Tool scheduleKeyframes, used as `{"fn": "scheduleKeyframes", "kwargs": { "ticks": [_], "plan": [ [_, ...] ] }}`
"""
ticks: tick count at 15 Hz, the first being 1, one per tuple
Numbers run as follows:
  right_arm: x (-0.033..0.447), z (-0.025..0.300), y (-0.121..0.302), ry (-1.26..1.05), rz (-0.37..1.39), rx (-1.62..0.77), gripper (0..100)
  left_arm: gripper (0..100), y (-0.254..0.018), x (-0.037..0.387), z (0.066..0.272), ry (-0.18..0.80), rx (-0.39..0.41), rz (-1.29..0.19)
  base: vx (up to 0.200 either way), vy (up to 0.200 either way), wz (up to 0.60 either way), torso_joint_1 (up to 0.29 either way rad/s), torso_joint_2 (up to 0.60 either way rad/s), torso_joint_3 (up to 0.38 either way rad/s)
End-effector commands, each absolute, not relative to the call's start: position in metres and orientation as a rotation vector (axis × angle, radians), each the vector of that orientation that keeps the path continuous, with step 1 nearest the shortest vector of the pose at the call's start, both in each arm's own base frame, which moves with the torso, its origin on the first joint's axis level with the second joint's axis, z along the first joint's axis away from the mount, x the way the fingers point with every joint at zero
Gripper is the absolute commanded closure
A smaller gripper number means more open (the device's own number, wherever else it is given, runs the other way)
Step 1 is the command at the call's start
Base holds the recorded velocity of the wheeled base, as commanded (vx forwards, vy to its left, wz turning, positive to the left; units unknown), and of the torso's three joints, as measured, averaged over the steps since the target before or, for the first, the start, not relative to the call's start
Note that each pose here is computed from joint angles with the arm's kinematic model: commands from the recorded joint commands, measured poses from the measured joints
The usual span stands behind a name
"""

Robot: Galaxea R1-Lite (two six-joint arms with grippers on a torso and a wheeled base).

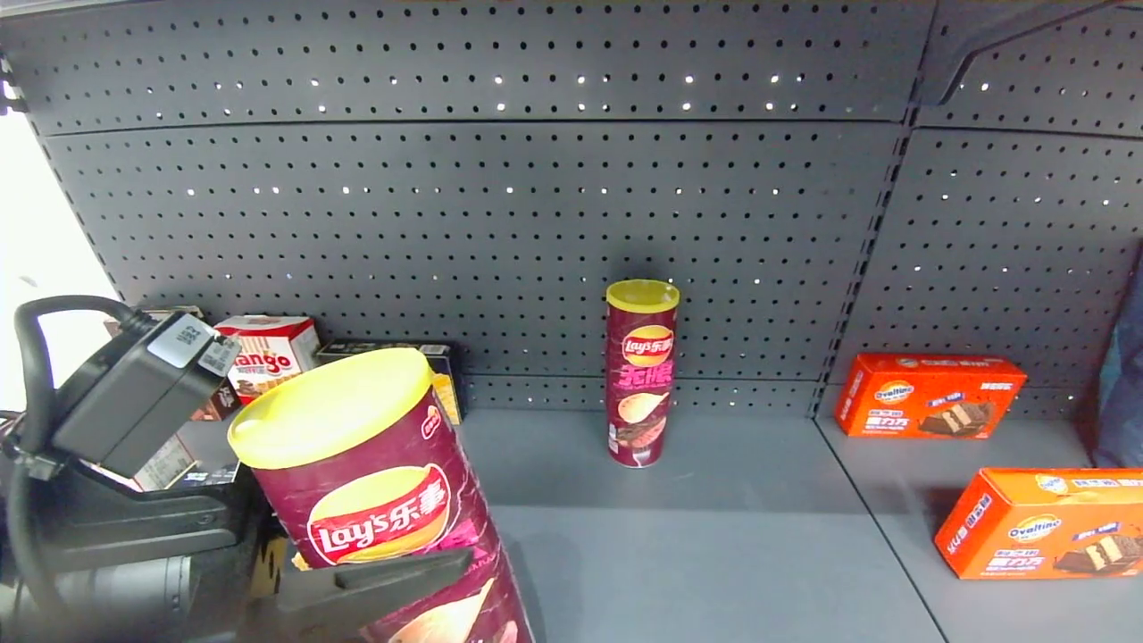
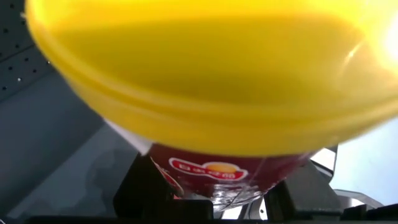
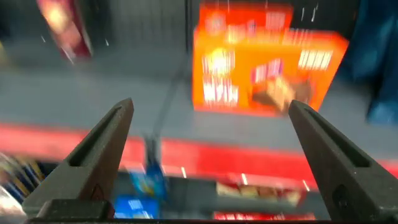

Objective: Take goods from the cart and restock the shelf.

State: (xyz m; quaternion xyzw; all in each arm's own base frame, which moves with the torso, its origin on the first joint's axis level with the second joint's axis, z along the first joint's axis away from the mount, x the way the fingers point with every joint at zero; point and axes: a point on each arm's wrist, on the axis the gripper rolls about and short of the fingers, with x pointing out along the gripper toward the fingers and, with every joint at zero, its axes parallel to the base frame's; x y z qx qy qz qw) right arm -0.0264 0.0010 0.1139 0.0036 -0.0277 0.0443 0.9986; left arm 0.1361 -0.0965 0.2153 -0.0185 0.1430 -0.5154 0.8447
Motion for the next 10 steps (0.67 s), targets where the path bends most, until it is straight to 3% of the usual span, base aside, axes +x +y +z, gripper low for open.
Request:
{"fn": "scheduleKeyframes", "kwargs": {
  "ticks": [1,3,8,10],
  "plan": [
    [-0.001,0.196,0.002,-0.036,0.196,0.043,0,100,-0.098,0.138,0.214,0.310,-0.038,-1.090,0.000,0.000,0.00,0.000,0.00,0.000],
    [0.015,0.196,0.006,0.026,0.326,-0.056,0,100,-0.098,0.138,0.214,0.310,-0.038,-1.087,0.000,0.000,0.00,0.000,0.00,0.000],
    [0.068,0.219,0.018,0.157,0.381,-0.224,0,100,-0.096,0.138,0.214,0.312,-0.040,-1.073,0.000,0.000,0.00,0.000,0.00,0.000],
    [0.100,0.230,0.041,0.147,0.582,-0.225,0,100,-0.096,0.139,0.213,0.315,-0.040,-1.071,0.000,0.000,0.00,0.000,0.00,0.000]
  ]
}}
